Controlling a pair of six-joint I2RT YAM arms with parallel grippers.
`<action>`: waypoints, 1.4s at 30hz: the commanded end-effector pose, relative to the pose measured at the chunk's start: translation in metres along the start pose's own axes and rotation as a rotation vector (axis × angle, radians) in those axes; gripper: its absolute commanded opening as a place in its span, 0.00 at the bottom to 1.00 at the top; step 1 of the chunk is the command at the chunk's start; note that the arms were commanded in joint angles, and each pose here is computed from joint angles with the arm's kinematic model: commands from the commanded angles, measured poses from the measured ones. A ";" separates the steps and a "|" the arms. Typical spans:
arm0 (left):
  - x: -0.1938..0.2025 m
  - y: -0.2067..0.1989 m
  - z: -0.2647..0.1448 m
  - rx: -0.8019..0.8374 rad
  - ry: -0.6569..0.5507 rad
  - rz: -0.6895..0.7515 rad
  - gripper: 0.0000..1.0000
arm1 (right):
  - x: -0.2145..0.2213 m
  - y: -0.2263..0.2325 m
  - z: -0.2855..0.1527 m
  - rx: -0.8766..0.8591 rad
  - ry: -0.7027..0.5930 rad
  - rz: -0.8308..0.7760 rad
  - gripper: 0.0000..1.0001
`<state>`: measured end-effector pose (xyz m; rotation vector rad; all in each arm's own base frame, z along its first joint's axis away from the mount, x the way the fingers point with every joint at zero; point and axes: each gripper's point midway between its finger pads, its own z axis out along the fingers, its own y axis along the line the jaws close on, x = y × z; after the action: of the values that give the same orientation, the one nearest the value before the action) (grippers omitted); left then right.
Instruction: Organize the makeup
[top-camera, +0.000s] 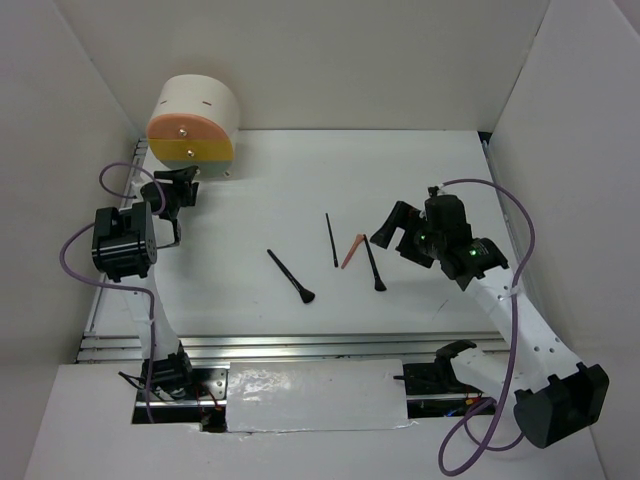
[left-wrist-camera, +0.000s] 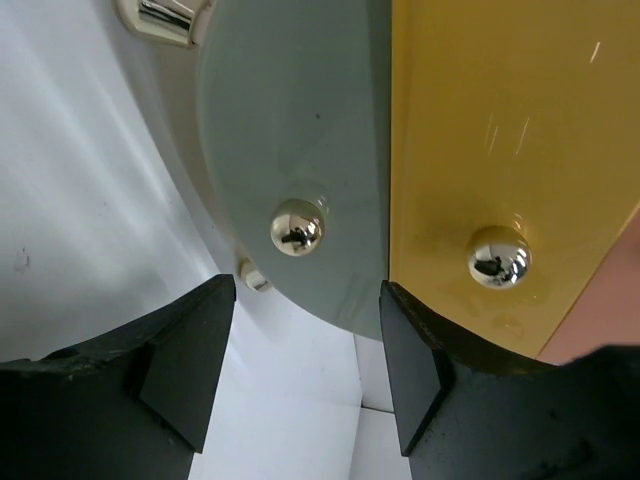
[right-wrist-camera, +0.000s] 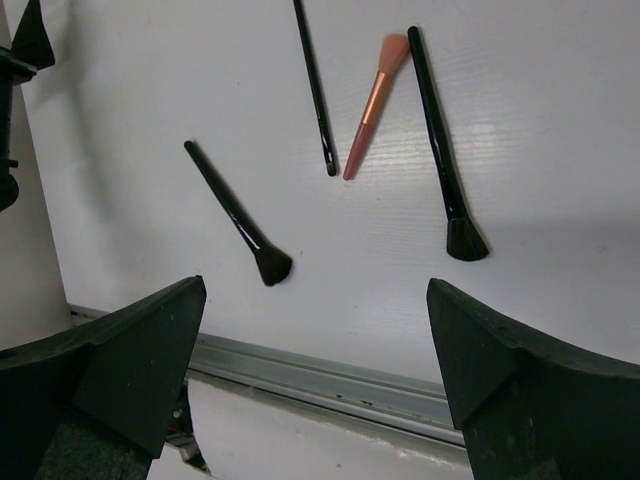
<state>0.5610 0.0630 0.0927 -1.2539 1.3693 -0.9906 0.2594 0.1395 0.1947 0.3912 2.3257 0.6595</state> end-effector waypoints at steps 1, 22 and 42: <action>-0.005 -0.017 0.009 0.069 0.002 0.027 0.71 | -0.014 0.004 -0.010 -0.006 -0.058 -0.034 1.00; -0.010 0.005 0.024 0.034 -0.010 0.020 0.45 | -0.019 0.014 -0.004 -0.008 -0.030 -0.033 1.00; -0.012 0.001 0.042 0.057 0.010 0.038 0.34 | -0.018 0.025 0.014 -0.004 0.033 -0.052 1.00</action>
<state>0.5973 0.0720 0.0810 -1.2268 1.3755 -1.0133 0.2770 0.1498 0.1882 0.3648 2.3993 0.6195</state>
